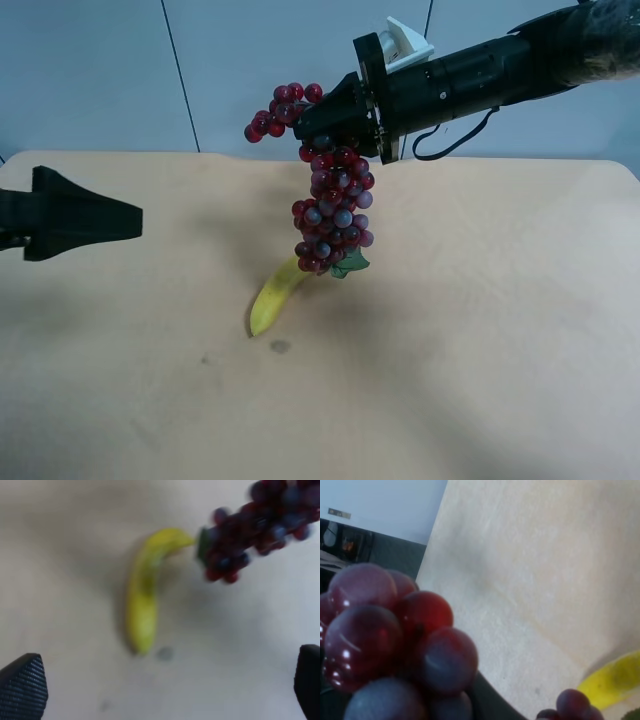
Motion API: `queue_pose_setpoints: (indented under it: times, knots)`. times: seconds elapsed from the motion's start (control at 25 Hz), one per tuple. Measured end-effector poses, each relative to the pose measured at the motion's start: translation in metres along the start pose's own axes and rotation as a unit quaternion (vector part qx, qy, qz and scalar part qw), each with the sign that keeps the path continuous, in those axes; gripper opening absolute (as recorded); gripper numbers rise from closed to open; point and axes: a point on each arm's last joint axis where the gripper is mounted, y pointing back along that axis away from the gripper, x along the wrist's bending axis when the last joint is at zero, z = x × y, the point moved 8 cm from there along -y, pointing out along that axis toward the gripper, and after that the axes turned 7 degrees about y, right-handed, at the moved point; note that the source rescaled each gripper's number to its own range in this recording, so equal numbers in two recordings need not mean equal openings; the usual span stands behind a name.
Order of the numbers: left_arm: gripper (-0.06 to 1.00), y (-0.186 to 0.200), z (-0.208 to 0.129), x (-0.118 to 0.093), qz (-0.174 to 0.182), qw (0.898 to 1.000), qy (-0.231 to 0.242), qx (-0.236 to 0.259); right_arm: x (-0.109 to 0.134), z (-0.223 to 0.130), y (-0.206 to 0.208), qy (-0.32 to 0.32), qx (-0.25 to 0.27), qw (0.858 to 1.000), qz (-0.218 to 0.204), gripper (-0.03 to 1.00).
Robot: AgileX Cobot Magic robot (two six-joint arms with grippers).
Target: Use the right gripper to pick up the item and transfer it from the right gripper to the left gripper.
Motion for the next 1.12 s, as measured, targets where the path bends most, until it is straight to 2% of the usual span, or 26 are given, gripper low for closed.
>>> queue_pose_setpoints:
  times: [0.2, 0.32, 0.4, 0.64, 0.84, 1.12]
  knots:
    - [1.0, -0.029, 0.011, -0.016, -0.11, 0.994, -0.004, -0.015, 0.002, 0.003, 0.0, -0.004, -0.008, 1.0, 0.005, 0.0]
    - [1.0, -0.04, 0.017, -0.027, -0.179, 0.983, -0.017, -0.036, 0.005, 0.007, 0.0, -0.01, -0.021, 1.0, 0.014, 0.0]
    - [1.0, -0.048, 0.015, -0.029, -0.21, 0.976, -0.036, -0.039, 0.006, 0.009, 0.0, -0.012, -0.026, 0.999, 0.017, 0.0]
    - [1.0, -0.075, -0.003, -0.015, -0.234, 0.971, -0.047, -0.008, 0.006, 0.009, 0.0, -0.013, -0.027, 0.999, 0.018, 0.0]
    - [1.0, -0.084, 0.002, -0.017, -0.279, 0.959, -0.054, -0.009, 0.006, 0.01, 0.0, -0.017, -0.028, 0.999, 0.019, 0.0]
    - [1.0, -0.094, 0.013, -0.014, -0.287, 0.954, -0.078, -0.02, 0.01, 0.014, 0.0, -0.038, -0.04, 0.998, 0.029, 0.0]
